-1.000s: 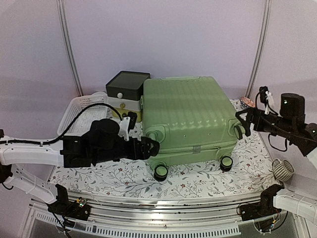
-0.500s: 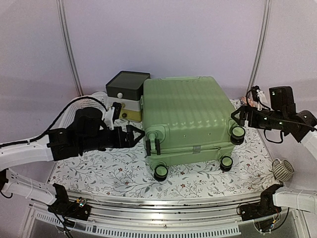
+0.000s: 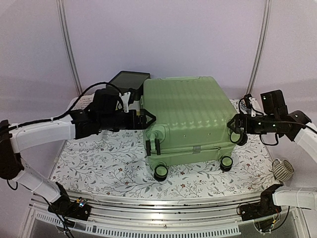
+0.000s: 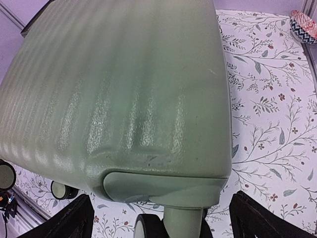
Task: Open, take out, and arrange the luggage
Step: Adjust the luggage at the center of the board.
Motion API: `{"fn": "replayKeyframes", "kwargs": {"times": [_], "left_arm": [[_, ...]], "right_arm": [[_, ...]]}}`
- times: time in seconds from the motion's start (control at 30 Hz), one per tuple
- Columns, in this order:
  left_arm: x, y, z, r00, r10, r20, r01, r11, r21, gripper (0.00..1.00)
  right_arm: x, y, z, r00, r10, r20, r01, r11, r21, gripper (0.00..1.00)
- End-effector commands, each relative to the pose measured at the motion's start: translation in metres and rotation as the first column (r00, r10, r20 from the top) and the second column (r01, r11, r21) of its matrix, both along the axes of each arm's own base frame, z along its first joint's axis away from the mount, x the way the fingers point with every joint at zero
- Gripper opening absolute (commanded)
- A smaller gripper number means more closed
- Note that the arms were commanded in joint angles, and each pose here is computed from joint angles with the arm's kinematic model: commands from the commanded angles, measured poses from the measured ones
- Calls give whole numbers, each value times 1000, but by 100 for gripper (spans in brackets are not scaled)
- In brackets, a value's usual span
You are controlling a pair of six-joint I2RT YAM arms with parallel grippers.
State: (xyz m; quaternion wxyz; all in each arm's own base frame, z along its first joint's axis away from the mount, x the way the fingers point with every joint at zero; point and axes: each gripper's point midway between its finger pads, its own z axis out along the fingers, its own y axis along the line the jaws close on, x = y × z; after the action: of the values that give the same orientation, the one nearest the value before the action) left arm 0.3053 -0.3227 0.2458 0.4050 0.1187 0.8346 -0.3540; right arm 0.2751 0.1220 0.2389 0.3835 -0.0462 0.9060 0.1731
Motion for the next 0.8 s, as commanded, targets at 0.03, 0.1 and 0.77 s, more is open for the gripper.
{"fn": "replayKeyframes", "kwargs": {"times": [0.03, 0.1, 0.77], "left_arm": [[22, -22, -11, 999, -51, 6, 51, 999, 7, 98], [29, -31, -17, 998, -68, 2, 68, 998, 10, 98], [143, -79, -30, 988, -146, 59, 143, 989, 46, 98]], "right_arm": [[-16, 10, -19, 996, 64, -62, -62, 997, 39, 97], [-21, 16, -27, 991, 95, -90, -89, 994, 62, 96], [-46, 39, -12, 984, 163, -70, -146, 968, 203, 89]]}}
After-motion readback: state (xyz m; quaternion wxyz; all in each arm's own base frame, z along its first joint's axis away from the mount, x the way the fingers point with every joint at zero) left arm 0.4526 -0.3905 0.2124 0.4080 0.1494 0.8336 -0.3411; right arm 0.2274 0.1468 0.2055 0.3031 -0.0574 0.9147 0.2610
